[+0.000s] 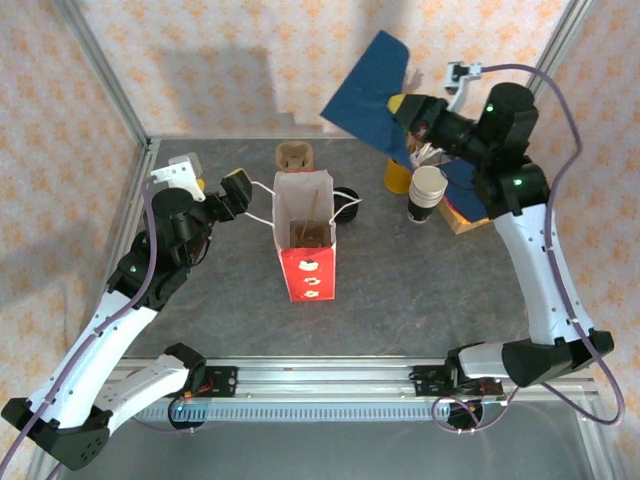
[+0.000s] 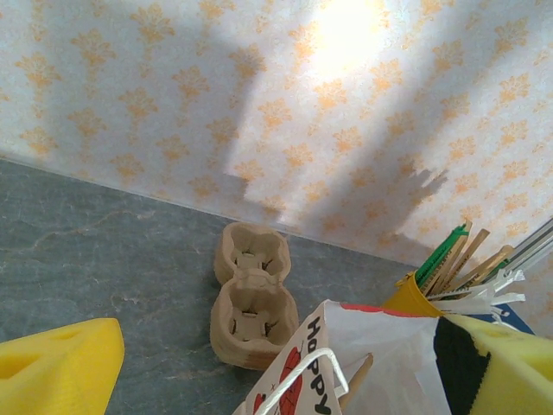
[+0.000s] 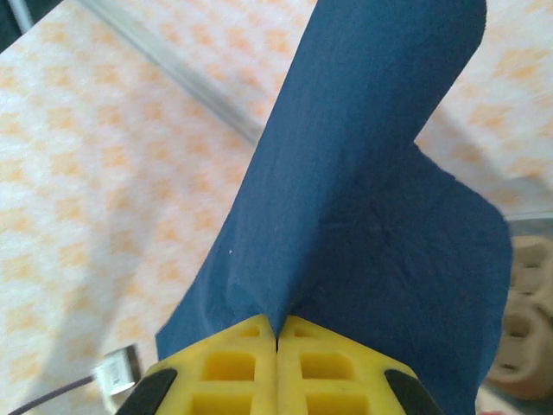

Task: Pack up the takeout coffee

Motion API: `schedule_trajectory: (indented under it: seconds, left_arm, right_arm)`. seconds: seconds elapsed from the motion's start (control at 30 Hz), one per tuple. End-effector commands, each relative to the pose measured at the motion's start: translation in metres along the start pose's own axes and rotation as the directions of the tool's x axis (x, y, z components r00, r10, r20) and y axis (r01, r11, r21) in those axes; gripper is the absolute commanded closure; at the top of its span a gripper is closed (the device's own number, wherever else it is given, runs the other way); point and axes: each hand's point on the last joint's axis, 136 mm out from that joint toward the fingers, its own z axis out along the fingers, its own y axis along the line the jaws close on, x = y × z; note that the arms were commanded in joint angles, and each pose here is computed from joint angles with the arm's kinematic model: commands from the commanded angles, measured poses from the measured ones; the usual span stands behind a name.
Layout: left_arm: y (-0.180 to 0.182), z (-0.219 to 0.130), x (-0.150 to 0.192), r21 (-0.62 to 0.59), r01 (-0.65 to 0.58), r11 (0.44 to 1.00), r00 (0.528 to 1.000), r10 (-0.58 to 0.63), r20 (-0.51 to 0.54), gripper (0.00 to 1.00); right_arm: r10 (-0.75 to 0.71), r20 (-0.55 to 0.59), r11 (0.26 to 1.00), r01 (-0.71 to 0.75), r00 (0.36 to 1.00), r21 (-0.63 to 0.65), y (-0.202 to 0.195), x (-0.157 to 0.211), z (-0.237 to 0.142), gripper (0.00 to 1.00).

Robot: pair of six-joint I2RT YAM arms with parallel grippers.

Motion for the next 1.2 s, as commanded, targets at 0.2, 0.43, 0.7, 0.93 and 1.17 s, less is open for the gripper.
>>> schedule_trajectory:
  seconds: [0.2, 0.43, 0.7, 0.93, 1.17]
  left_arm:
    - [0.004, 0.004, 0.003, -0.009, 0.017, 1.000, 1.000, -0.017, 0.012, 0.06]
    - [0.010, 0.004, 0.008, -0.029, 0.012, 1.000, 1.000, -0.012, 0.009, 0.06]
    - [0.017, 0.001, 0.010, -0.054, 0.000, 0.999, 1.000, 0.001, 0.011, 0.06]
    - [0.019, 0.001, 0.010, -0.066, -0.015, 0.998, 1.000, 0.016, 0.009, 0.06]
    - [0.019, 0.001, 0.010, -0.068, -0.012, 0.998, 1.000, 0.013, 0.010, 0.06]
  right_arm:
    - [0.142, -0.189, 0.979, -0.166, 0.972, -0.117, 0.053, 0.107, 0.065, 1.00]
    - [0.136, -0.229, 0.990, -0.141, 0.964, -0.006, 0.044, 0.158, 0.080, 1.00]
    - [0.071, -0.271, 0.970, -0.004, 0.960, 0.242, -0.009, 0.198, 0.096, 1.00]
    - [-0.012, -0.325, 0.894, 0.155, 0.945, 0.419, -0.047, 0.201, 0.096, 1.00]
    - [-0.048, -0.424, 0.833, 0.270, 0.905, 0.482, -0.065, 0.215, 0.096, 1.00]
